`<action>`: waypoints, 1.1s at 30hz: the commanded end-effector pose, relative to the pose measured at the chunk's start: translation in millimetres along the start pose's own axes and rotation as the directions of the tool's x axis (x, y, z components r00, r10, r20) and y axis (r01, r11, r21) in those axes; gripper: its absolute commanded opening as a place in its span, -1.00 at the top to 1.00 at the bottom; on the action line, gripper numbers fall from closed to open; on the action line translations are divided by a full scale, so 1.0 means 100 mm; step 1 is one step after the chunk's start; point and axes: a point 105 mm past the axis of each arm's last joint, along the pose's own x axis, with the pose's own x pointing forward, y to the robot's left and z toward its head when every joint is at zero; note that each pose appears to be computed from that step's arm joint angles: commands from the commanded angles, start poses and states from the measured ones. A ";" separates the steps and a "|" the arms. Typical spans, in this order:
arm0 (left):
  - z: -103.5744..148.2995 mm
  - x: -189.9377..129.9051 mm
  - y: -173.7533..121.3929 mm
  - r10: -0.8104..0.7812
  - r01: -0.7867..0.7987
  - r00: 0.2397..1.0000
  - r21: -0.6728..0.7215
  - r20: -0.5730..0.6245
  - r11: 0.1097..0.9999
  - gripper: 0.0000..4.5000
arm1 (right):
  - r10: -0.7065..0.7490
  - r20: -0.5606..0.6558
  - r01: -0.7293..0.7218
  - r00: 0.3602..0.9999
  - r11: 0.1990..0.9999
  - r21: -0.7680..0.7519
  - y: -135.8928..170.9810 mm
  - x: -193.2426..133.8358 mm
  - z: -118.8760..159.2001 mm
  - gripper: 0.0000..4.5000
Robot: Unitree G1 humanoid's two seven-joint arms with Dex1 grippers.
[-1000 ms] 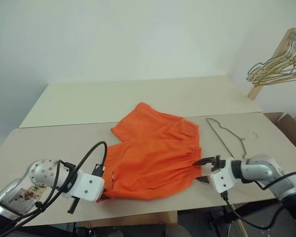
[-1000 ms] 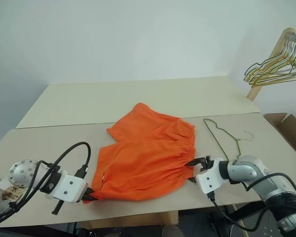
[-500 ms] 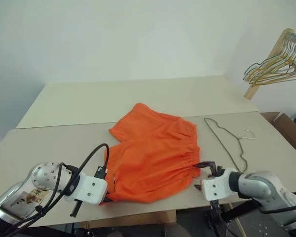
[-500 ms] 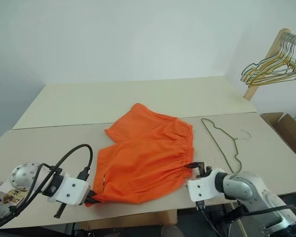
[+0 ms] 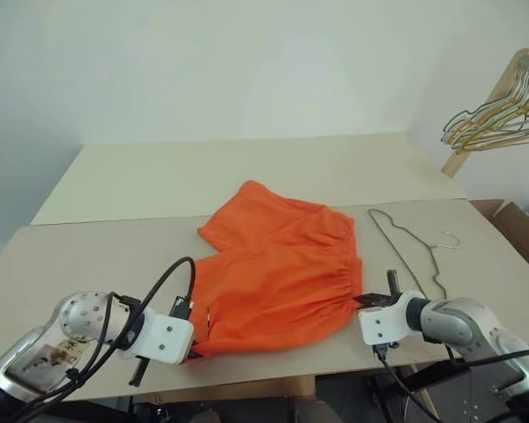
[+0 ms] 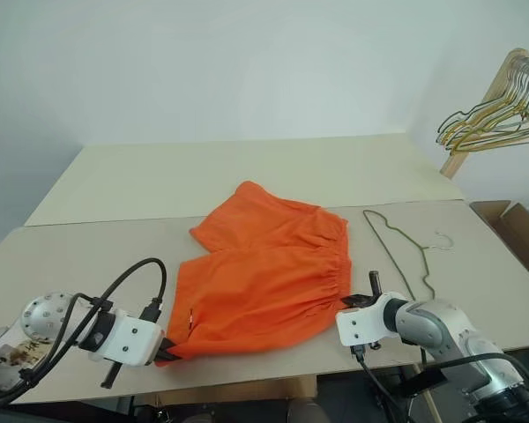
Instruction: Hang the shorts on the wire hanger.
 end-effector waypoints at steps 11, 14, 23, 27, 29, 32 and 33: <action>0.16 0.12 0.03 -0.023 0.023 0.994 0.002 0.106 1.000 1.00 | -0.080 -0.007 0.078 0.997 0.983 -0.165 -0.14 0.01 -0.25 0.99; 0.16 0.13 0.02 -0.026 0.025 0.994 0.009 0.102 1.000 1.00 | -0.092 -0.001 0.091 0.996 0.980 -0.176 -0.14 0.03 -0.25 0.99; 0.26 -0.05 -0.01 -0.016 0.017 0.995 -0.002 0.100 1.000 0.04 | -0.102 0.012 0.103 0.995 0.978 -0.180 -0.11 0.00 -0.25 0.17; 0.31 -0.21 0.00 0.013 -0.010 0.995 -0.033 0.096 0.999 -0.53 | -0.091 0.013 0.092 0.996 0.984 -0.150 -0.05 -0.11 -0.25 -0.45; 0.31 -0.32 0.04 0.050 -0.044 0.993 -0.057 0.104 0.997 -0.80 | -0.080 0.013 0.081 0.997 0.993 -0.086 0.00 -0.22 -0.25 -0.73; 0.35 -0.47 0.22 0.186 -0.172 0.970 -0.101 0.154 0.980 -1.00 | -0.085 0.019 0.083 0.996 0.994 0.076 0.04 -0.41 -0.22 -0.98; 0.38 -0.55 0.29 0.222 -0.202 0.958 -0.122 0.181 0.972 -1.00 | -0.103 0.025 0.098 0.994 0.982 0.159 0.03 -0.48 -0.19 -0.98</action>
